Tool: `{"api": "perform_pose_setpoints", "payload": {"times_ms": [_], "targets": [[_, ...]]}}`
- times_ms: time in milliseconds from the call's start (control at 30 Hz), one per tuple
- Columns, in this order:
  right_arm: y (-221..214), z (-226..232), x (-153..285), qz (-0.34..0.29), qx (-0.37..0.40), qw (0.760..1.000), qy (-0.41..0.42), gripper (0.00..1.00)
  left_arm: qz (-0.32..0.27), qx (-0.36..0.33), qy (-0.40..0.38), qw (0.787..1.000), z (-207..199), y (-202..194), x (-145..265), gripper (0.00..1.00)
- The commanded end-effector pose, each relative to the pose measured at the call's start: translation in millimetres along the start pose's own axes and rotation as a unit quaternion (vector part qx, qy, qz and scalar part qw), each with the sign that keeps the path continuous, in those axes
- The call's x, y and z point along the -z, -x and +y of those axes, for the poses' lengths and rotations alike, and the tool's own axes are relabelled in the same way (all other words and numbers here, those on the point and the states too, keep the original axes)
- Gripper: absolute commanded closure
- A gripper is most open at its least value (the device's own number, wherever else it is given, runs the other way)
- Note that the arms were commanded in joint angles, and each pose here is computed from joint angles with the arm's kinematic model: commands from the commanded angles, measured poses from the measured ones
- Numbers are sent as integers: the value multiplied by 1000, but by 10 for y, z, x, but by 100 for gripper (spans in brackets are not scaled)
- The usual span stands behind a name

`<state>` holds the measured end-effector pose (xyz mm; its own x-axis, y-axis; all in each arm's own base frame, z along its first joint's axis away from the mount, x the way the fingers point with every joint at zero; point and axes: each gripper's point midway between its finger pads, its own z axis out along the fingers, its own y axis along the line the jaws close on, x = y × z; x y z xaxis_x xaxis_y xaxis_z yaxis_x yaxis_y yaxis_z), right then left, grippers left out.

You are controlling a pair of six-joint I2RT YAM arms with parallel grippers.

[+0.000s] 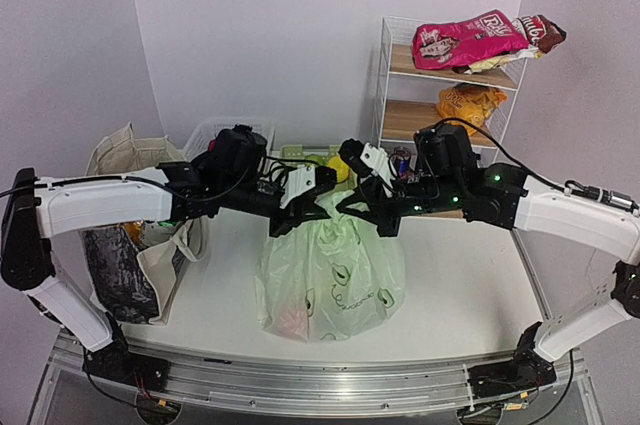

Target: Place the mixed food into the grocery bags and tie them

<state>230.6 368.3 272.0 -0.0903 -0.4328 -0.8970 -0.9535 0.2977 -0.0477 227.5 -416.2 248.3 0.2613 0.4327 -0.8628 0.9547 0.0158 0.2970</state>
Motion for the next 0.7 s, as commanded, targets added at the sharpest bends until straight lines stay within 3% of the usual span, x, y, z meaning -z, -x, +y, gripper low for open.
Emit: {"api": "perform_pose_setpoints", "payload": {"times_ms": [0, 233, 433, 533, 667], "targets": [[4, 20, 33, 18, -91, 996, -6, 100, -87, -88, 189, 974, 514, 570, 376, 100], [-82, 98, -131, 57, -251, 966, 22, 100, -110, -170, 234, 951, 384, 534, 414, 100], [-104, 99, -253, 81, -390, 917, 20, 100, -108, -295, 345, 885, 513, 399, 431, 100], [-102, 74, -247, 79, -410, 909, 9, 100, -95, -313, 358, 874, 574, 361, 375, 100], [-248, 6, -206, 80, -334, 937, -60, 100, -69, -304, 358, 880, 577, 209, 347, 100]]}}
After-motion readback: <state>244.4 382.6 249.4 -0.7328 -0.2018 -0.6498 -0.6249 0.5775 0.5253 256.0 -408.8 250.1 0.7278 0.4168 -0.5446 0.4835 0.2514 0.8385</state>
